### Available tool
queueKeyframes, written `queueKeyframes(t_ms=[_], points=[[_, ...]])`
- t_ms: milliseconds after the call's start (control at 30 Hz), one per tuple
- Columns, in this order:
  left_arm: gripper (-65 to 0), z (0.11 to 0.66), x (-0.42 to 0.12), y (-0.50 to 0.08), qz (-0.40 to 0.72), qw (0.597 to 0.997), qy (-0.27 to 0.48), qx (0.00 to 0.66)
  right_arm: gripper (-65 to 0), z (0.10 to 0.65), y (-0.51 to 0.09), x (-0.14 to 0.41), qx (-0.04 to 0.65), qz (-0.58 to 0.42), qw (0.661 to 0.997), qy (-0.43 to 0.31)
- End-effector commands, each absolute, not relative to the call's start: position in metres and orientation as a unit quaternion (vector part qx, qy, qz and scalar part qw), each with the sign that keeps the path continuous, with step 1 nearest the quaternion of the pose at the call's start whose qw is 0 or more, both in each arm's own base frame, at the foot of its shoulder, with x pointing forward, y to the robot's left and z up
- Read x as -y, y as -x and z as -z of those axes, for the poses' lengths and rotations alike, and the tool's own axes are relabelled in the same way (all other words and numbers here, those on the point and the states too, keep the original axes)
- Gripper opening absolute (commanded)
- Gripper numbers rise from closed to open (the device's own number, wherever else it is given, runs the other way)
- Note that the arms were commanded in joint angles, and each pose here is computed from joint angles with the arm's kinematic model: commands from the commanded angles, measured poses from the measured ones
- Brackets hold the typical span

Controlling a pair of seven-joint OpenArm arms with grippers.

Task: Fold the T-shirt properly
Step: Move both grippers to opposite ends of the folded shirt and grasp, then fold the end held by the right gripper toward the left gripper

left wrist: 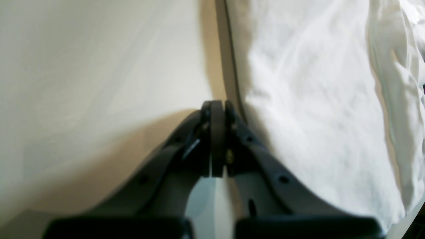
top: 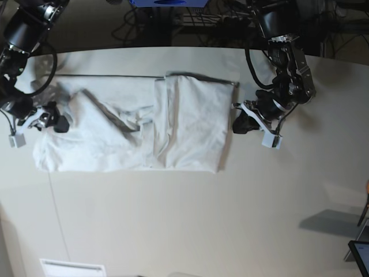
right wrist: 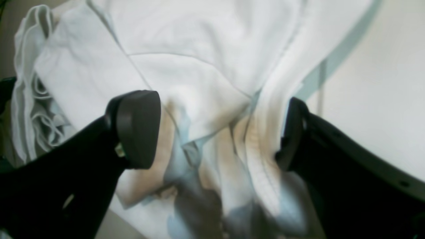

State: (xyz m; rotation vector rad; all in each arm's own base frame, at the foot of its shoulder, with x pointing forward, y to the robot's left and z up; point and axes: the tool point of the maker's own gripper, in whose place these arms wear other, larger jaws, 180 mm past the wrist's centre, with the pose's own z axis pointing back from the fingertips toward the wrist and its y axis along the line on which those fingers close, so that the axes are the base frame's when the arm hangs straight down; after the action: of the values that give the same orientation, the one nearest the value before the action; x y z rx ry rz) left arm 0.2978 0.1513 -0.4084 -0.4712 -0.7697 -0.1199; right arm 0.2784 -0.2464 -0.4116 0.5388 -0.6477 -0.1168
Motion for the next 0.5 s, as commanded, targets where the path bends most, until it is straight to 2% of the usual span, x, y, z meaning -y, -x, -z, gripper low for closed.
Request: queueKeyframes(t_ms=[0, 67, 133, 200, 400, 467], points=[[-65.0, 0.406, -0.155, -0.3, 0.068, 0.9, 0.219, 0.37, -17.1, 0.432, -0.254, 0.248, 0.245, 0.044, 0.939, -0.238], [-65.0, 0.406, -0.154, -0.299, 0.068, 0.901, 0.219, 0.369, -17.3, 0.433, -0.254, 0.249, 0.245, 0.044, 0.939, -0.237], [-65.0, 0.407, -0.146, -0.299, 0.081, 0.9, 0.225, 0.365, -21.5, 0.432, -0.254, 0.249, 0.245, 0.044, 0.939, -0.237], [-65.0, 0.409, -0.137, -0.297, 0.097, 0.899, 0.23, 0.359, -30.2, 0.432, -0.254, 0.249, 0.245, 0.044, 0.939, -0.237], [-65.0, 0.408, -0.119, -0.297, 0.121, 0.896, 0.241, 0.354, -64.7, 0.432, -0.255, 0.249, 0.246, 0.043, 0.939, -0.237], [-65.0, 0.409, -0.115, -0.296, 0.126, 0.895, 0.243, 0.351, -64.3, 0.43, -0.256, 0.251, 0.249, 0.04, 0.94, -0.232]])
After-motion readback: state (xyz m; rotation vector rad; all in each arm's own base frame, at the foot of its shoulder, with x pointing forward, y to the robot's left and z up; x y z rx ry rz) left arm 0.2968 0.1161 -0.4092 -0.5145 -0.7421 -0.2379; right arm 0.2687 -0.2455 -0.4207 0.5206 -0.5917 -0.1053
